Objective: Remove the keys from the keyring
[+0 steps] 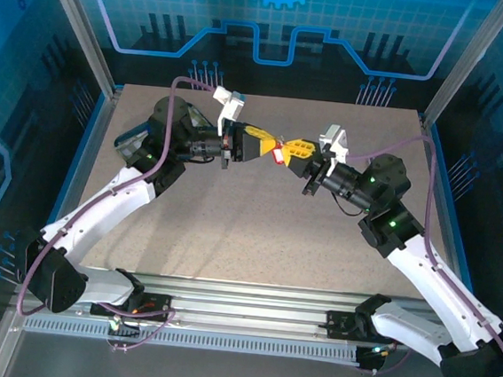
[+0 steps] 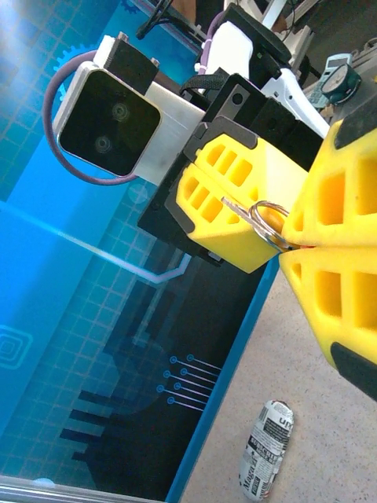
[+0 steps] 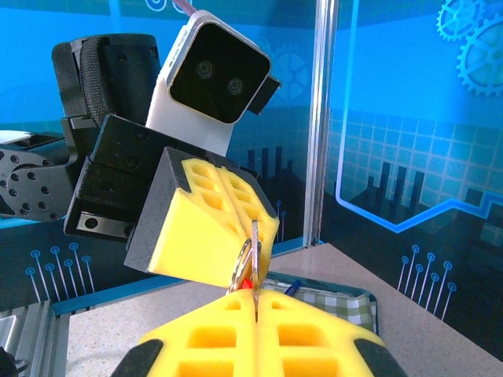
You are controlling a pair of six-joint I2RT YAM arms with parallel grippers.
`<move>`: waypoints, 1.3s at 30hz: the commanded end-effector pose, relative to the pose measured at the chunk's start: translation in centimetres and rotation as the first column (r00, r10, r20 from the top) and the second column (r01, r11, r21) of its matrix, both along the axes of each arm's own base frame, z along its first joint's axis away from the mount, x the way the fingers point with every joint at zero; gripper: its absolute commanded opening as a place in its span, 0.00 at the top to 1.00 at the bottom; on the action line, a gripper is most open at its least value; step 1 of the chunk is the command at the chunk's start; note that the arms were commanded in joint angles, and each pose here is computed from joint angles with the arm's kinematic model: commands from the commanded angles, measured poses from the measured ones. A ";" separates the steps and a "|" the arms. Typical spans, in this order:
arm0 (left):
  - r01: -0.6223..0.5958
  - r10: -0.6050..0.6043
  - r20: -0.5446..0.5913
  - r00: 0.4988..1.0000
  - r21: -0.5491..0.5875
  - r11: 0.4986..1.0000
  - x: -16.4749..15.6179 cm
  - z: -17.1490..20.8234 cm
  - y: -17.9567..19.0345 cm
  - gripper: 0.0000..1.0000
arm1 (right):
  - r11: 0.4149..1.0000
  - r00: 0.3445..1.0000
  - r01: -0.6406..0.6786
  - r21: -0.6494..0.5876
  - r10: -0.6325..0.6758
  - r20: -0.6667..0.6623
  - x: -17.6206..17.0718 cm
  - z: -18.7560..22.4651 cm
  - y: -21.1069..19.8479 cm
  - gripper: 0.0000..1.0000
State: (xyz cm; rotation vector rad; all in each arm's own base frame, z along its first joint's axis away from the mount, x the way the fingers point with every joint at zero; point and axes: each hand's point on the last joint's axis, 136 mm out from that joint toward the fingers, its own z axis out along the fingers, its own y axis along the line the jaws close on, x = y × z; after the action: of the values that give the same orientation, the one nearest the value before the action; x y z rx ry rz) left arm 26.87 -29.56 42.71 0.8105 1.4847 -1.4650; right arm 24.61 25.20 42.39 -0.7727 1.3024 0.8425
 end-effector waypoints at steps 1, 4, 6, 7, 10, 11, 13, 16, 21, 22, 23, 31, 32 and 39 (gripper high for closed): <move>0.017 -0.016 0.026 1.000 -0.038 0.999 -0.9 1.3 0.4 1.00 | 0.999 0.996 0.006 0.039 -0.009 0.088 -0.8 1.7 -0.9 1.00; 0.012 -0.011 0.020 1.000 -0.050 0.999 -0.8 1.5 0.8 1.00 | 0.999 0.994 0.009 0.054 -0.015 0.112 -1.0 1.8 -1.3 1.00; 0.019 -0.018 0.017 1.000 -0.059 0.998 -0.8 1.7 0.9 1.00 | 0.998 0.991 0.000 0.063 -0.008 0.133 -1.4 2.0 -1.4 1.00; 0.022 -0.021 0.012 1.000 -0.065 0.998 -0.8 1.8 0.9 1.00 | 0.998 0.989 -0.003 0.066 -0.007 0.145 -1.5 2.0 -1.4 1.00; 0.027 -0.027 0.004 1.000 -0.091 0.996 -0.9 2.3 1.1 1.00 | 0.999 0.983 -0.011 0.049 0.002 0.184 -2.0 1.8 -1.4 1.00; 0.030 -0.030 0.006 1.000 -0.100 0.995 -1.0 2.5 1.2 1.00 | 0.999 0.981 -0.008 0.054 -0.002 0.196 -2.1 1.8 -1.6 1.00; 0.034 -0.034 0.004 0.999 -0.116 0.993 -1.0 2.9 1.3 1.00 | 0.999 0.975 -0.004 0.043 -0.006 0.221 -2.3 1.4 -1.6 1.00; 0.042 -0.042 0.002 0.999 -0.123 0.991 -1.1 3.1 1.3 1.00 | 0.999 0.968 0.001 0.033 -0.009 0.250 -2.6 1.2 -1.8 1.00; 0.052 -0.054 -0.010 0.999 -0.142 0.989 -1.2 3.3 1.3 1.00 | 1.000 0.948 0.005 -0.029 0.005 0.319 -3.5 0.8 -0.9 1.00; 0.050 -0.052 -0.013 0.999 -0.141 0.989 -1.1 3.3 1.2 1.00 | 0.999 0.948 0.013 -0.033 -0.002 0.319 -3.4 0.7 -0.9 1.00; 0.052 -0.054 -0.014 0.998 -0.140 0.989 -1.2 3.2 1.2 1.00 | 0.999 0.948 0.015 -0.028 -0.005 0.319 -3.5 0.9 -0.9 1.00; -0.014 0.011 -0.034 0.999 -0.090 0.996 -0.6 1.2 1.9 0.59 | 1.000 0.953 0.012 -0.008 -0.009 0.303 -3.6 2.8 -1.2 1.00; -0.024 0.021 -0.034 0.999 -0.086 0.996 -0.6 1.0 2.2 0.57 | 1.000 0.955 0.017 -0.011 -0.013 0.297 -3.5 2.9 -1.3 1.00; -0.028 0.029 0.006 1.000 -0.089 0.996 -1.4 1.9 3.4 0.54 | 0.997 0.968 -0.060 -0.058 0.072 0.239 -4.3 2.6 -1.4 1.00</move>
State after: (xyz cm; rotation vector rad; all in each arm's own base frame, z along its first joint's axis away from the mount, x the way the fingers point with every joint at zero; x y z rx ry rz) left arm 26.66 -26.77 42.92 0.6908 1.4732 -1.5259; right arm 21.40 24.05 44.18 -0.8925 1.0941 0.7023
